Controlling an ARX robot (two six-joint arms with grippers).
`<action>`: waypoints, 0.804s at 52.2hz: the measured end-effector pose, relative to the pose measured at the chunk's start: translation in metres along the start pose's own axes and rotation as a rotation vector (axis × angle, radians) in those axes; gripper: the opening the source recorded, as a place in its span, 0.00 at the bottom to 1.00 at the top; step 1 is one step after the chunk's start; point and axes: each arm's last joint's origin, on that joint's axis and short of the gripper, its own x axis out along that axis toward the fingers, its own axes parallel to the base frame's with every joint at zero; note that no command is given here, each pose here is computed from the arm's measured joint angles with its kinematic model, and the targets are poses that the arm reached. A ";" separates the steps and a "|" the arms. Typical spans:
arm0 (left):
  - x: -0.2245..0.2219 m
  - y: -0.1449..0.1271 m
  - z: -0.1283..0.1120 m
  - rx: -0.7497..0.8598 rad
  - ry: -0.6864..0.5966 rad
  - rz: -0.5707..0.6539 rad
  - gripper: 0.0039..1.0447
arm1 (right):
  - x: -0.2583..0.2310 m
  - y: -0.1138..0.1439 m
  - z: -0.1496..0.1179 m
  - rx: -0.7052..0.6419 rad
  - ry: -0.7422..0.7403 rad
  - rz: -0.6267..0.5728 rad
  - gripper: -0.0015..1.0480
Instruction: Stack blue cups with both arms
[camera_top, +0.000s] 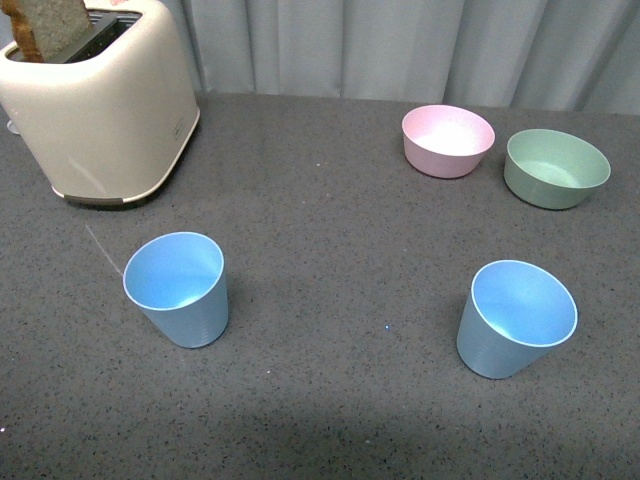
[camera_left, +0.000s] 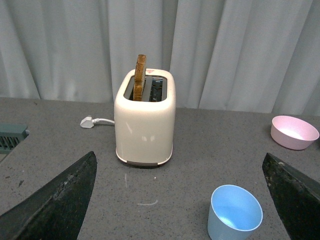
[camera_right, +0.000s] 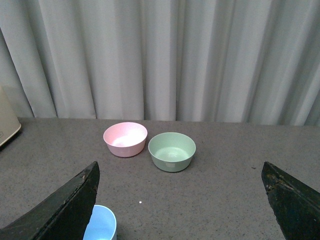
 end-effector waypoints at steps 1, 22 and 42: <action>0.000 0.000 0.000 0.000 0.000 0.000 0.94 | 0.000 0.000 0.000 0.000 0.000 0.000 0.91; 0.015 0.000 -0.005 -0.152 0.350 0.107 0.94 | 0.000 0.000 0.000 0.000 0.000 0.000 0.91; 0.113 -0.006 0.002 -0.250 0.686 -0.106 0.94 | 0.000 0.000 0.000 0.000 0.000 0.000 0.91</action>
